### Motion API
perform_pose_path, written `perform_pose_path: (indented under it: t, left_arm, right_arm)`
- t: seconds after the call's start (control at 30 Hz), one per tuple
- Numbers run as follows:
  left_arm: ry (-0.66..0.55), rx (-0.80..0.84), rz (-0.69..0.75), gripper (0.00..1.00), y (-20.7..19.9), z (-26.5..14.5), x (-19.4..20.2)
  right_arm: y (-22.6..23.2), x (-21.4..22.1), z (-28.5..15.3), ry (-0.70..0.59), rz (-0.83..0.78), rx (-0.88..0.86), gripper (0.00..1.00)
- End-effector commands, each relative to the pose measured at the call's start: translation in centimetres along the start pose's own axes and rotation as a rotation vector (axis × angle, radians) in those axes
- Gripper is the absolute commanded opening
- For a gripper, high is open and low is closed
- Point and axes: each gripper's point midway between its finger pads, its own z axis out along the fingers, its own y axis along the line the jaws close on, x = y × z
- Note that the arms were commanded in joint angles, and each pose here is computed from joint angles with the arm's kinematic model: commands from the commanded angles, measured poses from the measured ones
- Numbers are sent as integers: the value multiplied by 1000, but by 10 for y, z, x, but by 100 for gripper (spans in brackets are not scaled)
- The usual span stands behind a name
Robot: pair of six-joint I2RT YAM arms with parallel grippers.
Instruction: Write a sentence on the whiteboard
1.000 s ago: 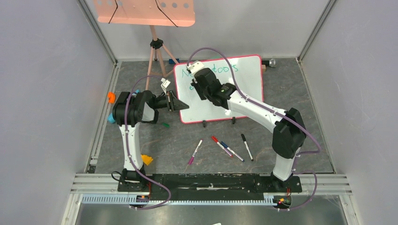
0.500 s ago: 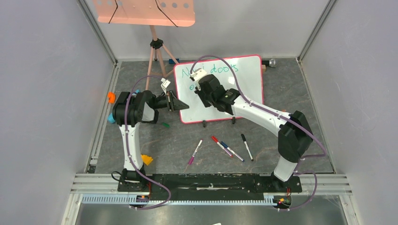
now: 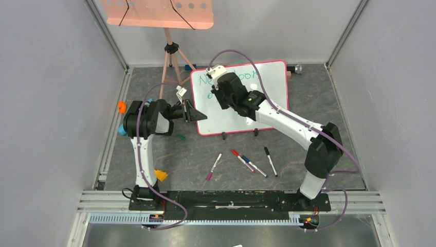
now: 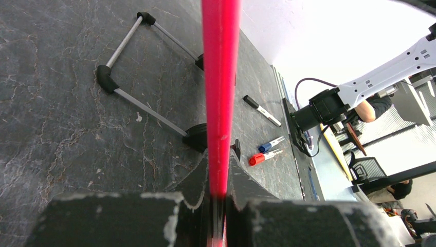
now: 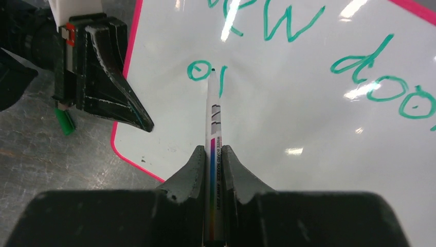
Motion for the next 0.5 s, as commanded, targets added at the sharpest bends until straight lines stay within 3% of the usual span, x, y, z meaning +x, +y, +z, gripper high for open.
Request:
perform_pose_path:
  t: [0.0,0.47]
  left_arm:
    - [-91,-76,30,2,27,-5,-6]
    - [-90,-75,32,2,26,-4,-6]
  right_arm:
    - [-8,-34,-6,-77,18,20,0]
    - [-15,-25,13,-34,4,67,0]
